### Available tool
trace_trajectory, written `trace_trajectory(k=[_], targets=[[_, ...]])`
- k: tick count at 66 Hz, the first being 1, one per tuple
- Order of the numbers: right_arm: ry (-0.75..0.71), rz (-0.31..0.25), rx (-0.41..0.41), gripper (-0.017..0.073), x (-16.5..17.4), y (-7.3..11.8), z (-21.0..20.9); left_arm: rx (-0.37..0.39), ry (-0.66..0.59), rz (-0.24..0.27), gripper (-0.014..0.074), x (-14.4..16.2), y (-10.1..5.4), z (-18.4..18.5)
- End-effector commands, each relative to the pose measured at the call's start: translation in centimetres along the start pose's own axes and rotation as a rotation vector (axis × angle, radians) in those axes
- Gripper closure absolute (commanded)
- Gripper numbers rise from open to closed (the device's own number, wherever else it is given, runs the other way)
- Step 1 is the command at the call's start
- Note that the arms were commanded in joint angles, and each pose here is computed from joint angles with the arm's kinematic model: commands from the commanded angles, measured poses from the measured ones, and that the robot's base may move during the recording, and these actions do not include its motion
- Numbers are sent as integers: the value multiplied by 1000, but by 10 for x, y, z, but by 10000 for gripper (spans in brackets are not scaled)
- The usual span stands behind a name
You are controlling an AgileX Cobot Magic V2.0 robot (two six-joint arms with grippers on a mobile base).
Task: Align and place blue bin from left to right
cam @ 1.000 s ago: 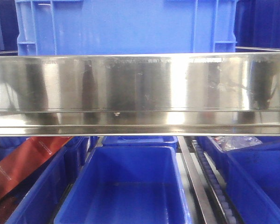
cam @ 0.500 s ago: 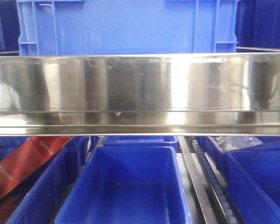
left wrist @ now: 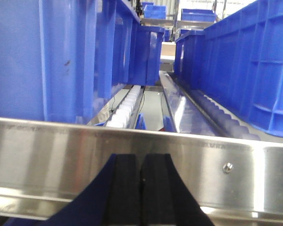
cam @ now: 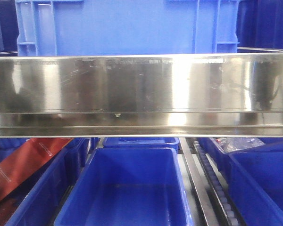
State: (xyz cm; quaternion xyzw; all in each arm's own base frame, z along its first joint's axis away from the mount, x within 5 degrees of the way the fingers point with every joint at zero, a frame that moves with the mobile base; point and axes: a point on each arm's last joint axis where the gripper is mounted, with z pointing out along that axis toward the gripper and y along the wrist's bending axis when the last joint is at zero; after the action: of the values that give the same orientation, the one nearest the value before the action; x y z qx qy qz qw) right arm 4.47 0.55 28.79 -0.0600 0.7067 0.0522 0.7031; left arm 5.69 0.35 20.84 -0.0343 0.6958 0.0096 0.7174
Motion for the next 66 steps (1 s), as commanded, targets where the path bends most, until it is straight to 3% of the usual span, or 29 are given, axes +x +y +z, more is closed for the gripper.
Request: trace_trajectory(k=[1,60,66], targets=[[-24,-17,5,628,-2,0,-1,0,-45,4,704,-4,0,-1],[-20,-20,8,628,-1,0,0,0,-51,4,704,-4,0,-1],[-16,-20,49,628,0,-2,0,0,-51,4,704,-4,0,-1]])
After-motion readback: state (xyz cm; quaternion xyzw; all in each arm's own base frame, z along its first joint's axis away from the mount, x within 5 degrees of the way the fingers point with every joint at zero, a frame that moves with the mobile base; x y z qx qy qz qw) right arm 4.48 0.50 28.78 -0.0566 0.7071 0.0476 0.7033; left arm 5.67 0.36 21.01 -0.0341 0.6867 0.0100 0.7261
